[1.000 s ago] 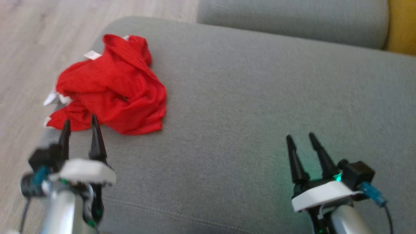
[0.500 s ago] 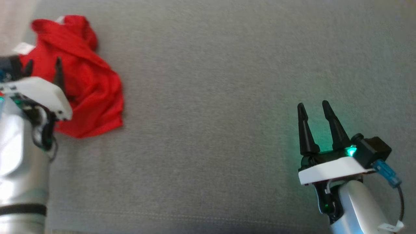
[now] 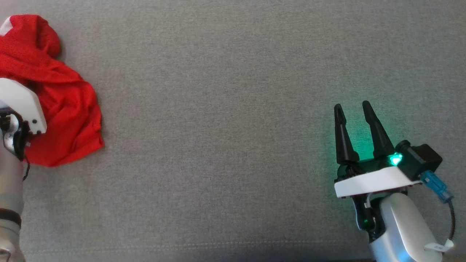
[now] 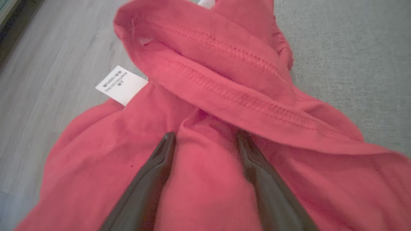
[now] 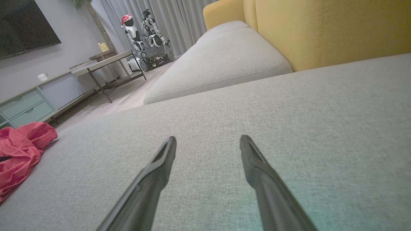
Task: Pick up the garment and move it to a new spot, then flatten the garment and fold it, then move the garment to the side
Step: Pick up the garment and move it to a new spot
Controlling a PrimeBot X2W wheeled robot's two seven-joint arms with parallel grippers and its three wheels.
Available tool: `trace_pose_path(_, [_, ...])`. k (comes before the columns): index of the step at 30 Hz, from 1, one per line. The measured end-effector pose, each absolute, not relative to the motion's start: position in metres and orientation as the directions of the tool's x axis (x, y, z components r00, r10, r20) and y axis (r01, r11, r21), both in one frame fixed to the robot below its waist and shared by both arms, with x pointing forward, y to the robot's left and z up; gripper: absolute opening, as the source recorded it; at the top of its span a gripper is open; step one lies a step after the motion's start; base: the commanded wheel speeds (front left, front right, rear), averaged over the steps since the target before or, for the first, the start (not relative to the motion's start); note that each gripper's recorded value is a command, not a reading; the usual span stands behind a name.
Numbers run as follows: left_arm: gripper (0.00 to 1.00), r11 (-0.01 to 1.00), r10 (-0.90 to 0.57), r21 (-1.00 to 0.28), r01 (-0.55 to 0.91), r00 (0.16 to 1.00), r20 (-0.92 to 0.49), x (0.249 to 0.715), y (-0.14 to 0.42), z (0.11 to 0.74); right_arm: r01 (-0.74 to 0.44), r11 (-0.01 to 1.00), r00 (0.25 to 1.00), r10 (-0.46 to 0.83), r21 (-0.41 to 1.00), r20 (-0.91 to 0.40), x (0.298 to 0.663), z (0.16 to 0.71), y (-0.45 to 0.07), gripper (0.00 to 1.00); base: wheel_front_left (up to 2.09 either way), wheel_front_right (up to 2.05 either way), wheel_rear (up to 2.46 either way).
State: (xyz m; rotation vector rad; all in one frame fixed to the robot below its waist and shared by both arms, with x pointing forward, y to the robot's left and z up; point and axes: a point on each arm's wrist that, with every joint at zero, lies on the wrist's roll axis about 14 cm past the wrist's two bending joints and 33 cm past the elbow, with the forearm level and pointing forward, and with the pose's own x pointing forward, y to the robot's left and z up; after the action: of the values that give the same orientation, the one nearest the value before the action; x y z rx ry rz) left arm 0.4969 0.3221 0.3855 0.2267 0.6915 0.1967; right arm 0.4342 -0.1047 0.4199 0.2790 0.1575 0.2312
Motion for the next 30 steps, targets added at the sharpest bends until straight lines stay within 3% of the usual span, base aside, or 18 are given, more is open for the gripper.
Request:
trace_pose_path(1, [1.0, 0.957, 0.254, 0.271, -0.101, 0.745, -0.617, 0.496, 0.322, 0.382, -0.201, 0.936, 0.962, 0.244, 0.289, -0.121, 0.435, 0.42, -0.106, 1.0, 0.0, 0.0, 0.0])
trace_pose_path(2, [0.78, 0.957, 0.254, 0.271, -0.099, 0.736, -0.627, 0.495, 0.321, 0.38, -0.2, 0.936, 0.963, 0.242, 0.289, -0.12, 0.435, 0.42, -0.106, 1.0, 0.0, 0.0, 0.0])
trace_pose_path(3, [0.06, 0.958, 0.255, 0.271, -0.099, 0.729, -0.635, 0.494, 0.322, 0.377, -0.198, 0.937, 0.963, 0.241, 0.289, -0.12, 0.436, 0.42, -0.107, 1.0, 0.0, 0.0, 0.0])
trace_pose_path(4, [0.0, 0.958, 0.256, 0.271, -0.099, 0.725, -0.64, 0.494, 0.322, 0.375, -0.197, 0.937, 0.963, 0.24, 0.289, -0.121, 0.435, 0.42, -0.107, 1.0, 0.0, 0.0, 0.0])
trace_pose_path(12, [0.0, 0.957, 0.253, 0.259, -0.134, 0.822, -0.511, 0.508, 0.322, 0.405, -0.202, 0.937, 0.965, 0.24, 0.286, -0.104, 0.436, 0.427, -0.107, 1.0, 0.0, 0.0, 0.0])
trace_pose_path(19, [0.0, 0.972, 0.186, 0.185, -0.148, 0.96, -0.208, 0.534, 0.3, 0.486, -0.216, 0.93, 0.967, 0.245, 0.297, -0.066, 0.429, 0.445, -0.104, 1.0, 0.0, 0.0, 0.0])
trace_pose_path(30, [0.0, 0.996, 0.015, 0.08, -0.03, 0.983, 0.182, 0.545, 0.236, 0.608, -0.203, 0.933, 0.974, 0.223, 0.297, -0.034, 0.411, 0.462, -0.112, 1.0, 0.0, 0.0, 0.0])
